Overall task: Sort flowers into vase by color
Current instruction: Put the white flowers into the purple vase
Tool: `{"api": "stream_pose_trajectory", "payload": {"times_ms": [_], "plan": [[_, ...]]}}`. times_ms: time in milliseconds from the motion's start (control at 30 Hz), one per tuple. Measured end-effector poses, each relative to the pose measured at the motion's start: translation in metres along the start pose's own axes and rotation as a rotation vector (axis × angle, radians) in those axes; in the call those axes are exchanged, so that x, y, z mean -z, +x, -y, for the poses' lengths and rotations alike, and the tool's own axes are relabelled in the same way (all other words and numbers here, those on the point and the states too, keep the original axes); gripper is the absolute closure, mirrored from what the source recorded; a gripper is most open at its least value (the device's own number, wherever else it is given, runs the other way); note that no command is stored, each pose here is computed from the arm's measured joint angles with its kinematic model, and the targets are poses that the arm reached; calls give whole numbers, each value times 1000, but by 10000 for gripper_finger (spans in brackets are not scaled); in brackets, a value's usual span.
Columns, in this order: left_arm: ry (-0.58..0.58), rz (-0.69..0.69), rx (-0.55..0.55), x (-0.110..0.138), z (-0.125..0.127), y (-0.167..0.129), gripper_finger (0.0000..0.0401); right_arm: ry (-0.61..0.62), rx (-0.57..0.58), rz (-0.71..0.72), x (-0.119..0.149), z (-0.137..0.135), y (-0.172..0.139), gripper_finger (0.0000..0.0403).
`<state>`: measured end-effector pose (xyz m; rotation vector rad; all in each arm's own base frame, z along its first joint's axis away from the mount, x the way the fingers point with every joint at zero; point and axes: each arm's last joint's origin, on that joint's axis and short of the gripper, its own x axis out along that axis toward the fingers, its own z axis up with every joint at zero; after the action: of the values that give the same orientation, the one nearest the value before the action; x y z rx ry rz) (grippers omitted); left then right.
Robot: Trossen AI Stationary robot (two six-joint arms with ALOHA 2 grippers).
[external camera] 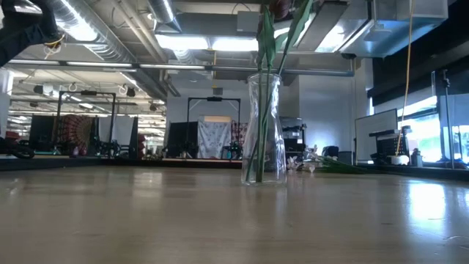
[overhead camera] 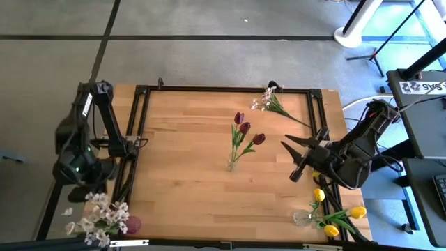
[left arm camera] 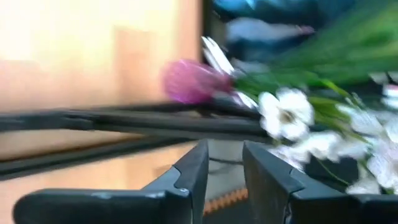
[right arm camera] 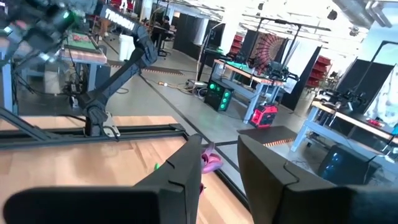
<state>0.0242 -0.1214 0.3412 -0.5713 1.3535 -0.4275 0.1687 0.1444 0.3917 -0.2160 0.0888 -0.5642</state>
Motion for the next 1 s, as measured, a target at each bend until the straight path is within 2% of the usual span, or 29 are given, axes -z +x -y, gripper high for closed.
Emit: {"api": "stream_pose_trajectory", "payload": {"times_ms": [167,333,533,733,867,1000], "plan": [[-9,183,-152,-8,-12,-25,317,-30,-2,-12,5,0,0,299],[-67,395,-322,-15,-30,-35,325,10,-50,-47,14,0,6,289],[-123,781,-349,-28,-40,-45,330,46,-163,-183,29,7,40,221],[-161,1130,-407,-40,-41,-53,330,-8,-84,-262,37,27,71,157],[-196,1291,-447,-51,-36,-53,330,-19,-61,-356,45,51,88,144],[-257,1396,-484,-67,-29,-43,330,-34,-73,-463,55,75,105,145]]}}
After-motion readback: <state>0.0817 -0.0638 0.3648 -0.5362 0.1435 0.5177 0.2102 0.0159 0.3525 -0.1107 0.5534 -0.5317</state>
